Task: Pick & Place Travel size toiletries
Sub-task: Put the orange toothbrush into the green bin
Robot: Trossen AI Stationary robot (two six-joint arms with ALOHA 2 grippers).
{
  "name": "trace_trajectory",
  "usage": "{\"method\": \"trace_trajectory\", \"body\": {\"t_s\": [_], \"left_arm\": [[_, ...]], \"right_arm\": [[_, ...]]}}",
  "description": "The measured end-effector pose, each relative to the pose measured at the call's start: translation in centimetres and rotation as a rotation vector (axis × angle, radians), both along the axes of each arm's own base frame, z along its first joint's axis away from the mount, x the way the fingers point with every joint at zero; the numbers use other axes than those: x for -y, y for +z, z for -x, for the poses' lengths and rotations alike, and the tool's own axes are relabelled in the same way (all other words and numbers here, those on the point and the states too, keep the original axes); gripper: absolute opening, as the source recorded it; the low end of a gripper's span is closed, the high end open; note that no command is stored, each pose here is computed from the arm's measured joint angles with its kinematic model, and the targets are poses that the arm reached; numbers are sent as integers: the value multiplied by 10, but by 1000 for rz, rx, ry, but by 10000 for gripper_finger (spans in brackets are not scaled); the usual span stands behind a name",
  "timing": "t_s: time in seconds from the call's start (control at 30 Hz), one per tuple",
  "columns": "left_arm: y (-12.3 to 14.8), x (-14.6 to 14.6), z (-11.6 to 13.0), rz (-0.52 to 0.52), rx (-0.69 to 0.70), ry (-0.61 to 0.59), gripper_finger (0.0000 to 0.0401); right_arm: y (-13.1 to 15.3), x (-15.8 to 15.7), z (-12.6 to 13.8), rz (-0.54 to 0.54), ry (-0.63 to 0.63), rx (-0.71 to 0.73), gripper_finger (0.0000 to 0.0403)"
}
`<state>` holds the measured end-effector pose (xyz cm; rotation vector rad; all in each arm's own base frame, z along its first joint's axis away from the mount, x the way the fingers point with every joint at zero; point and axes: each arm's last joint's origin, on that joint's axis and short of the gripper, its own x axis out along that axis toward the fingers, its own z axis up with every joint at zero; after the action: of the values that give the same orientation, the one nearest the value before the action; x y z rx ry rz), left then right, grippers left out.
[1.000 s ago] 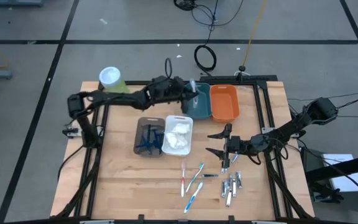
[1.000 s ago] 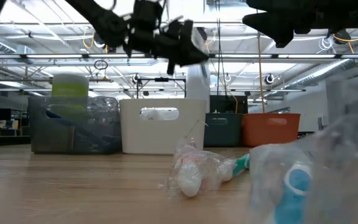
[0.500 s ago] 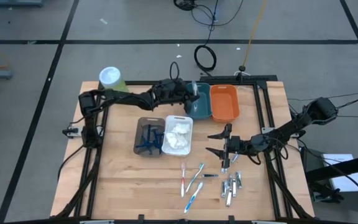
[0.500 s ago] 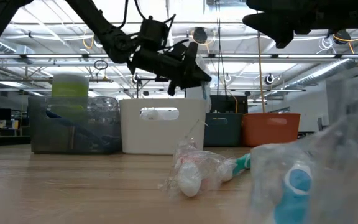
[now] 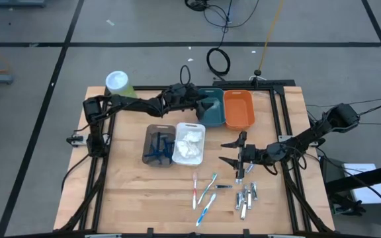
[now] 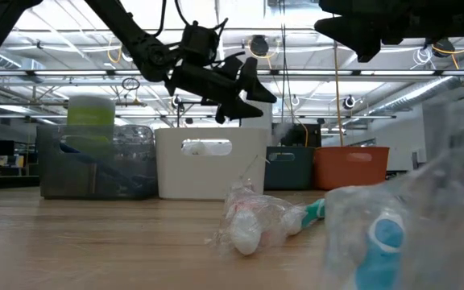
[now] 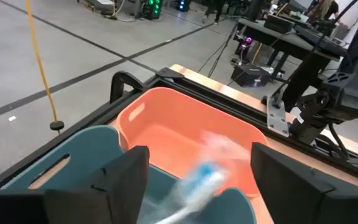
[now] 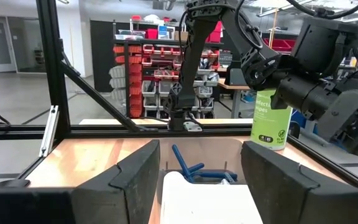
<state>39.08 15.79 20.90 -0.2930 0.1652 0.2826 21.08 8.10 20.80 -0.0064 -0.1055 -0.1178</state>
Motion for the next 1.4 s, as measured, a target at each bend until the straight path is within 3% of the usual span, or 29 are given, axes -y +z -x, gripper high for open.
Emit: {"method": "trace_trajectory", "body": {"t_s": [0.23,0.47,0.57,0.7,0.8,0.9,1.13,1.27,1.4], "left_arm": [[26,21,11,39,-56,-191,296],[80,64,51,-38,-194,-313,296],[106,86,69,-79,-173,-367,297],[128,115,89,-158,-72,-442,297],[116,131,100,-198,-26,-436,297],[89,140,110,-216,26,-375,296],[55,137,134,-188,92,-256,296],[50,134,138,-160,80,-245,296],[50,135,138,-158,80,-248,296]], "right_arm": [[-3,0,0,-60,11,-18,216],[-6,0,0,-50,12,-54,215],[-7,-1,0,-76,25,-57,217],[-10,-4,-1,-82,141,-90,215],[-13,-7,-2,-109,162,-106,215],[-12,-12,-8,-110,69,-186,215],[12,-42,-33,-181,11,-547,215],[21,-70,-62,-160,104,-727,215],[8,-92,-96,-65,239,-855,215]]}}
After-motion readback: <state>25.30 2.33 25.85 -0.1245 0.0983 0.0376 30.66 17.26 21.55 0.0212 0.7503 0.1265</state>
